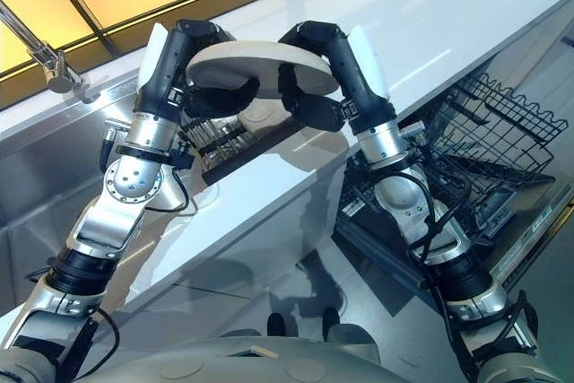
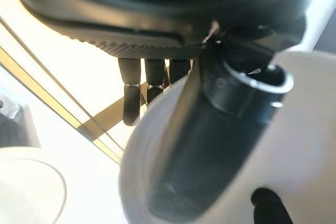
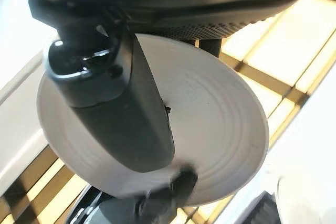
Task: Pick up plates and place into dishwasher.
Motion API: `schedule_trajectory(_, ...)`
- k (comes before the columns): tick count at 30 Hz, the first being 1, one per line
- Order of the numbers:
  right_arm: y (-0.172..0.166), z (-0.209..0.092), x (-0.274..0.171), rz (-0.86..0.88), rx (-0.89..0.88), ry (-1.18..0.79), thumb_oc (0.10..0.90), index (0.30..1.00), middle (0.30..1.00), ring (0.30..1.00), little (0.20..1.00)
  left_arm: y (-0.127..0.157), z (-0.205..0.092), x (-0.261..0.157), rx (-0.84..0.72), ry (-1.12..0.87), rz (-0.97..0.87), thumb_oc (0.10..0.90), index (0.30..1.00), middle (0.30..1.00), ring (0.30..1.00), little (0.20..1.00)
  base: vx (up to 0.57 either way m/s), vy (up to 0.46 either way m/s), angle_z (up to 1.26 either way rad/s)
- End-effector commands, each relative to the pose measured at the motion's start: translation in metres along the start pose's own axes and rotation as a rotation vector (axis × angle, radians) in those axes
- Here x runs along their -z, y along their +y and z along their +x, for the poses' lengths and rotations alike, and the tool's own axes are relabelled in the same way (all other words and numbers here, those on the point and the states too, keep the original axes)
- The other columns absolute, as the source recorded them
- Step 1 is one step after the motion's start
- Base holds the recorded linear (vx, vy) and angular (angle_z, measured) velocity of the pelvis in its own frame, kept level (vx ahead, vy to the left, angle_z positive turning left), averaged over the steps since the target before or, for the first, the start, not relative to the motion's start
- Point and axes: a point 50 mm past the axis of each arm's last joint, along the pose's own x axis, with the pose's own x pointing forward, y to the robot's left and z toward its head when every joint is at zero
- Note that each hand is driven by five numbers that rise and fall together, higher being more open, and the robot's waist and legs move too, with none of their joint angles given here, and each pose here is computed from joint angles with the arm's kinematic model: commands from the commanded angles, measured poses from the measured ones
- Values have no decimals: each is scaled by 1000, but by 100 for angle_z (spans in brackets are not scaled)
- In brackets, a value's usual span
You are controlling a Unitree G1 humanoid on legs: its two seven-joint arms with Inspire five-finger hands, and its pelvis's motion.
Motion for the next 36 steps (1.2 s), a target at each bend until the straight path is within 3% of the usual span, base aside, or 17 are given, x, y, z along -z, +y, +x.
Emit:
schedule_trajectory(1,-73,20,-19,-109,404,-187,100,300,300,300,200,20,16,-5,-57,-60,22,800,900,900,900,900,0,0,0)
schedule_trajectory(12,-171,-7,16,-390,774,19,100,300,300,300,200,74,2,33,-168,137,149,800,900,900,900,900,0,0,0)
schedule_trajectory(18,-218,-61,51,-627,913,337,100,300,300,300,200,94,-13,44,-229,190,188,800,900,900,900,900,40,-7,7)
schedule_trajectory(24,-225,-108,87,-660,850,658,100,300,300,300,200,103,-21,48,-261,214,208,800,900,900,900,900,51,-39,8)
schedule_trajectory(30,-215,-130,116,-756,676,875,100,300,300,300,200,110,-22,47,-277,202,222,800,900,900,900,900,56,-76,4)
schedule_trajectory(36,-217,-141,130,-822,655,1010,100,300,300,300,200,117,-18,39,-303,147,237,800,900,900,900,900,-11,-77,17)
